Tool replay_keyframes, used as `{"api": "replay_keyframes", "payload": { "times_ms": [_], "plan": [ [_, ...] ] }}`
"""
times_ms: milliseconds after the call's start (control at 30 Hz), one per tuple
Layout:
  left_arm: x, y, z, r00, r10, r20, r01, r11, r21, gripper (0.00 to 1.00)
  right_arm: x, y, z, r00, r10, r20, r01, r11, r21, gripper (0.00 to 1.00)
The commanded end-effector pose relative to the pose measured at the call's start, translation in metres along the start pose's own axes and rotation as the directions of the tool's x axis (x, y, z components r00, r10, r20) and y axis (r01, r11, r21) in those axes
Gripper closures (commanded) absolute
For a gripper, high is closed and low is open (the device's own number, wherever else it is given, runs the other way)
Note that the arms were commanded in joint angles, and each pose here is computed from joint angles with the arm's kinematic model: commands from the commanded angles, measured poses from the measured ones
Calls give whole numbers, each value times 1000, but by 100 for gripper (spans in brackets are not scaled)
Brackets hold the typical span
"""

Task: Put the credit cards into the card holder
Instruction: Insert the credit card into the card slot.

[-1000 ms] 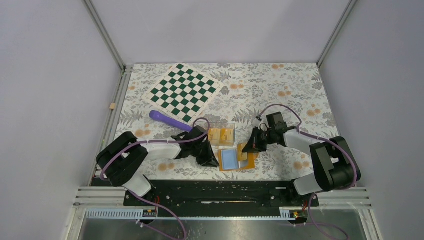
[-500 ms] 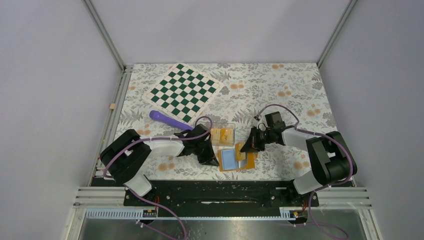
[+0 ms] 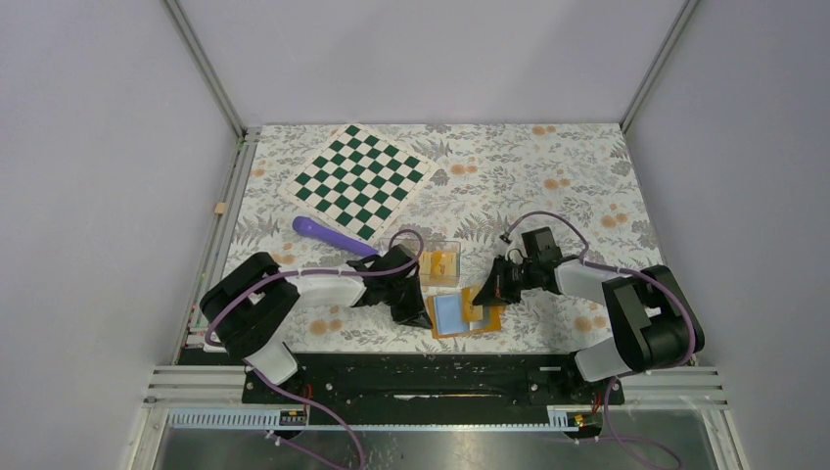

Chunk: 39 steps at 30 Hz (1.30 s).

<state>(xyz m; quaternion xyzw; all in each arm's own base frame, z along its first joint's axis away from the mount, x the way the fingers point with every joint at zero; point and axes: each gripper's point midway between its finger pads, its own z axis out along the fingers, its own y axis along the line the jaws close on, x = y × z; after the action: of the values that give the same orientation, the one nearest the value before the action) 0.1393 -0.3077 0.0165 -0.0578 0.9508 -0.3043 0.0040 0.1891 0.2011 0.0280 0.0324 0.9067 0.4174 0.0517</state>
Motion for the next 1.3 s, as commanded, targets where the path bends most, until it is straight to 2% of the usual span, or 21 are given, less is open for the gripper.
{"api": "replay_keyframes", "payload": {
  "times_ms": [0,267,1267],
  "plan": [
    [0,-2,5,1000,24,6,-24,999,-25,100,-2,4,-2,999,-25,31,26,999,-36,100],
    [9,-4,8,999,48,-9,-48,998,-27,100,11,9,-4,1000,8,19,-7,996,-86,100],
    [5,-9,11,991,132,-18,-133,986,-99,100,46,2,-10,995,78,-57,-82,993,-84,100]
  ]
}}
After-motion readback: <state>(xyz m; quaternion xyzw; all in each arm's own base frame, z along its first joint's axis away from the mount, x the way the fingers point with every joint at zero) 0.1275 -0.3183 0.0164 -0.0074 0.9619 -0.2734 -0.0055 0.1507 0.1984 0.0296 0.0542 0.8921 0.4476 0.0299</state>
